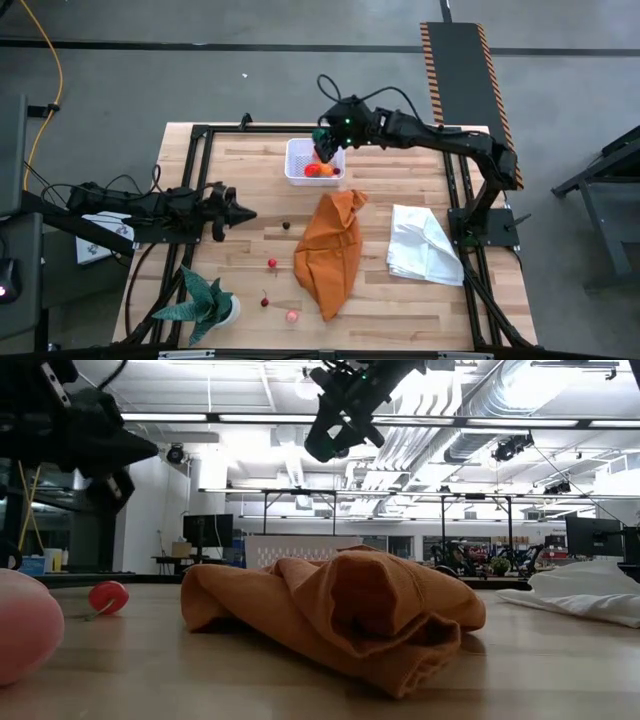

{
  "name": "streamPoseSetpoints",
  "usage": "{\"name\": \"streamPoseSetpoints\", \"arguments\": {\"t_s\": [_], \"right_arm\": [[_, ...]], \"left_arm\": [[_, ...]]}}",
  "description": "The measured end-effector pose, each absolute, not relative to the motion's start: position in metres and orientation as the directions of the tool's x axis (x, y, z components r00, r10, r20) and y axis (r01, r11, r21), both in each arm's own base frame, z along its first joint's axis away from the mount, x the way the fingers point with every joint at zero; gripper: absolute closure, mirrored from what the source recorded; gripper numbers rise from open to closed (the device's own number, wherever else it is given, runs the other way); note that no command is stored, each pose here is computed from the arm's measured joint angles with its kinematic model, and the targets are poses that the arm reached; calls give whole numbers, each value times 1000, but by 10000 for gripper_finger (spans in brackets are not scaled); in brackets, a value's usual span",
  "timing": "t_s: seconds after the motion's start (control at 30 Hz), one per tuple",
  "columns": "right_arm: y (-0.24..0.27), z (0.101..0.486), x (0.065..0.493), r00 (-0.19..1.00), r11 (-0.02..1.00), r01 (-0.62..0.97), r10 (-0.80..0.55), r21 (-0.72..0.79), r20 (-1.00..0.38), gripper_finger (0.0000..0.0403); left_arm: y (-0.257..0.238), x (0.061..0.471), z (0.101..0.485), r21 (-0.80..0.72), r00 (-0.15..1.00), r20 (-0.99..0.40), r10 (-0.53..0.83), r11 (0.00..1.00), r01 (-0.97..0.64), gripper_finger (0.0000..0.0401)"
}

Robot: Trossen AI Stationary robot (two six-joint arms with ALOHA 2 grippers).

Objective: Pick and placing Produce into tupperware
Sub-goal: Put the green bell pepper into the white basket

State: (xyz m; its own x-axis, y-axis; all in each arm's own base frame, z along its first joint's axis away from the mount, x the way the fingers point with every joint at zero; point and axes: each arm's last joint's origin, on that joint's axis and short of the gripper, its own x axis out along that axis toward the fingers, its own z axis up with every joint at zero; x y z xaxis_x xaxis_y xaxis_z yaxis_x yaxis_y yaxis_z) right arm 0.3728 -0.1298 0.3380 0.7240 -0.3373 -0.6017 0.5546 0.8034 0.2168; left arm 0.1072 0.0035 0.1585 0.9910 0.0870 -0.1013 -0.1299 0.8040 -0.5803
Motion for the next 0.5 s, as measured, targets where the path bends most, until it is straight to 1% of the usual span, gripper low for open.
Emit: {"name": "streamPoseSetpoints", "arguments": {"t_s": [0.13,0.27,0.37,0.5], "right_arm": [[-136,338,371,723,796,565,-350,219,-595,206],[-142,331,374,710,781,582,-350,228,-611,206],[-149,321,380,712,778,578,-335,245,-616,206],[-163,310,382,693,747,611,-345,262,-632,206]], "left_arm": [[5,107,163,-463,986,-83,142,871,-164,400],[6,105,180,-336,981,-76,177,922,-193,400],[7,101,194,-269,970,-110,215,933,-237,400],[8,93,214,-240,958,-167,232,933,-268,400]]}}
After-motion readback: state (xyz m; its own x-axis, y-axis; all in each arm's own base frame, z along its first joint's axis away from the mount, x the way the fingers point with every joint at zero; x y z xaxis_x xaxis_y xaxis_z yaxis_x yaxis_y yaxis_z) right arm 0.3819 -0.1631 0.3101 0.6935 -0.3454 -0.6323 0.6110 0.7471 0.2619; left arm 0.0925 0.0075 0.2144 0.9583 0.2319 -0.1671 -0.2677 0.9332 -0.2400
